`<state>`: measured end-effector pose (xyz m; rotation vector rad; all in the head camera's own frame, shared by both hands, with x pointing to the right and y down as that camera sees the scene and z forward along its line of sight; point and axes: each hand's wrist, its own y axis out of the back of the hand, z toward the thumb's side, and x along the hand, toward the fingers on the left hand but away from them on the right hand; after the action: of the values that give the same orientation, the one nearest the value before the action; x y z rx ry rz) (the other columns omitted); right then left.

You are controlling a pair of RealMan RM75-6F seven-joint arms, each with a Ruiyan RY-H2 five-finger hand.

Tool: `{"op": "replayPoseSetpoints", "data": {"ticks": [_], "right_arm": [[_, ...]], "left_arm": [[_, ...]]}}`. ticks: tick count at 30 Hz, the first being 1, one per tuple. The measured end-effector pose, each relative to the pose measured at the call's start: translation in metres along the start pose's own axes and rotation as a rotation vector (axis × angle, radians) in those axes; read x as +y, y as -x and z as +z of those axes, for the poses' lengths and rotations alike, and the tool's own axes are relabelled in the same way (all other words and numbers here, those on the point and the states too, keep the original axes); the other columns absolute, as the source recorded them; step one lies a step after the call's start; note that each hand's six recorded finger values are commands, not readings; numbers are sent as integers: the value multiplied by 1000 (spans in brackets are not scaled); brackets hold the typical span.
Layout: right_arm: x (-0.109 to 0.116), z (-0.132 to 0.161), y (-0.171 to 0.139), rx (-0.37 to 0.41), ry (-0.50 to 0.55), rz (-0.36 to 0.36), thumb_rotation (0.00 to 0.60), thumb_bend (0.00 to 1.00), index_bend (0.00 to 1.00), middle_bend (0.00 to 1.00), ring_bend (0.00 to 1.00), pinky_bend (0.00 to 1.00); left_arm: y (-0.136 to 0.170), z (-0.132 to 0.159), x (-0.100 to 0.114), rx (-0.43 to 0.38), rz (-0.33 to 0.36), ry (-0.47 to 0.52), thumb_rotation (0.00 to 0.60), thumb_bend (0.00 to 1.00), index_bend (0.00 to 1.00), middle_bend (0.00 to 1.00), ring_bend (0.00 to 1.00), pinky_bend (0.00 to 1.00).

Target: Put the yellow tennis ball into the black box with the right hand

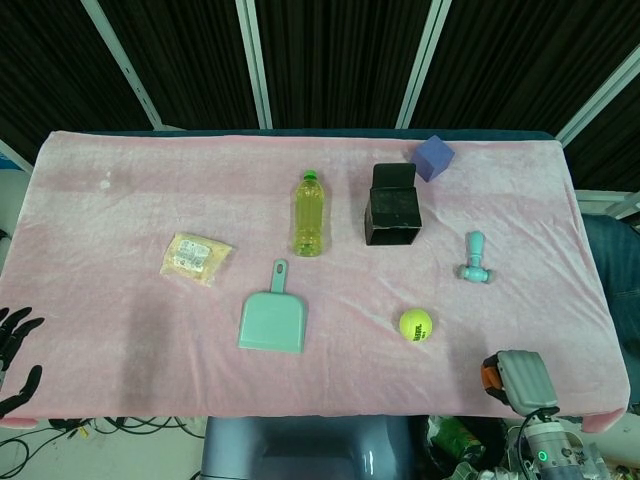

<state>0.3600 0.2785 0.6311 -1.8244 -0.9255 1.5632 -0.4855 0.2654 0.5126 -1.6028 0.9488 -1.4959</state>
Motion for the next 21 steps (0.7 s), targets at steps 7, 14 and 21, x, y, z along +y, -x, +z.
{"op": "replayPoseSetpoints", "data": {"ticks": [7, 14, 21], "right_arm": [[-35, 30, 21, 63, -23, 66, 600, 764, 1000, 1000, 1000, 1000], [-45, 49, 55, 79, -27, 78, 600, 767, 1000, 1000, 1000, 1000], [-48, 63, 66, 98, -13, 81, 600, 770, 1000, 1000, 1000, 1000]], "left_arm": [[-1, -1, -1, 13, -5, 7, 600, 441, 163, 97, 31, 19], [-2, -2, -1, 15, -8, 6, 600, 440, 163, 97, 31, 19], [-2, -2, -2, 20, -12, 4, 600, 440, 163, 97, 31, 19]]}}
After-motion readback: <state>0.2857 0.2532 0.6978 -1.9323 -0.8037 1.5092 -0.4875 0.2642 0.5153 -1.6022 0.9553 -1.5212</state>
